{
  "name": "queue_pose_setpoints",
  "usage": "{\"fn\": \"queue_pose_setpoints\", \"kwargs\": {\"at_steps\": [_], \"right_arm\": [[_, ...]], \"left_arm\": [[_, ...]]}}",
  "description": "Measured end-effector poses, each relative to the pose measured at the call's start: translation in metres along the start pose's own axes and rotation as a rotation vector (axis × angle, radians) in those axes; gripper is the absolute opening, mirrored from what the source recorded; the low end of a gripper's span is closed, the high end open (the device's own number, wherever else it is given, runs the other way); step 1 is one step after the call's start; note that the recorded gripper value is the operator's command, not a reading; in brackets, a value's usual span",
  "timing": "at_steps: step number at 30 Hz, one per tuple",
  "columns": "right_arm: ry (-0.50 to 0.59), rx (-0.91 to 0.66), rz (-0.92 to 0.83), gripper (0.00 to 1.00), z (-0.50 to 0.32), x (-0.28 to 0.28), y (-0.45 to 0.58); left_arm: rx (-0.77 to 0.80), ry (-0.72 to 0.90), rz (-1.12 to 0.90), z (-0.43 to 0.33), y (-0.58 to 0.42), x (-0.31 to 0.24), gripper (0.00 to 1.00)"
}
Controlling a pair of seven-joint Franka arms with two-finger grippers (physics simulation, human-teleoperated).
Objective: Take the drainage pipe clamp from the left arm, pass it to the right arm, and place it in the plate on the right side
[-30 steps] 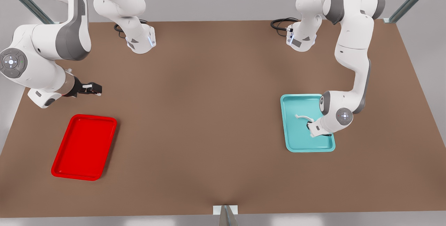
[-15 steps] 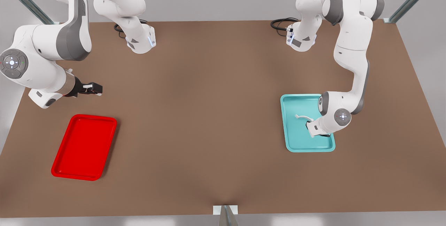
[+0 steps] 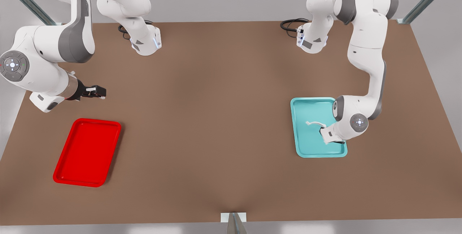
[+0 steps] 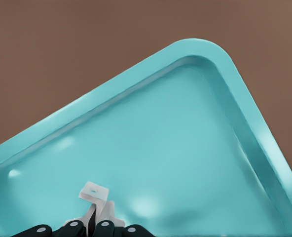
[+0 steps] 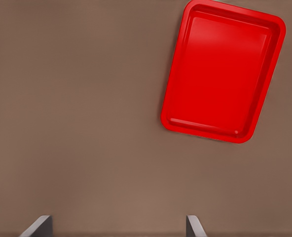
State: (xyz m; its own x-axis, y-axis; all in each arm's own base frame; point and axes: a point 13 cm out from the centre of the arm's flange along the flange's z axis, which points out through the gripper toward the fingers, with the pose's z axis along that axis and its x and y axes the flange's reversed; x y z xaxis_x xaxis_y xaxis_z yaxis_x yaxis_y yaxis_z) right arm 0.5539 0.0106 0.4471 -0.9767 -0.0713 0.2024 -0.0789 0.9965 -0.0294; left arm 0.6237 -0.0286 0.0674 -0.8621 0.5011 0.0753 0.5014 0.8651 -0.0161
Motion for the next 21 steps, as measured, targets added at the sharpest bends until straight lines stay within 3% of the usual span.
{"fn": "queue_pose_setpoints", "kwargs": {"at_steps": [6, 11, 15, 21], "right_arm": [[0.024, 0.003, -0.028, 1.00, 0.014, -0.008, 0.015], [0.119, -0.071, -0.222, 1.00, 0.090, -0.043, 0.117], [0.078, -0.071, -0.468, 1.00, 0.114, -0.035, 0.241], [-0.076, -0.123, -0.610, 1.00, 0.161, -0.002, 0.288]], "left_arm": [[-0.003, 0.001, -0.006, -0.040, -0.018, -0.008, 0.21], [-0.001, -0.024, -0.023, -0.072, -0.068, -0.054, 0.21], [0.064, -0.011, -0.060, -0.096, -0.138, -0.104, 0.21], [0.194, 0.057, -0.245, -0.112, -0.230, -0.127, 0.21]]}}
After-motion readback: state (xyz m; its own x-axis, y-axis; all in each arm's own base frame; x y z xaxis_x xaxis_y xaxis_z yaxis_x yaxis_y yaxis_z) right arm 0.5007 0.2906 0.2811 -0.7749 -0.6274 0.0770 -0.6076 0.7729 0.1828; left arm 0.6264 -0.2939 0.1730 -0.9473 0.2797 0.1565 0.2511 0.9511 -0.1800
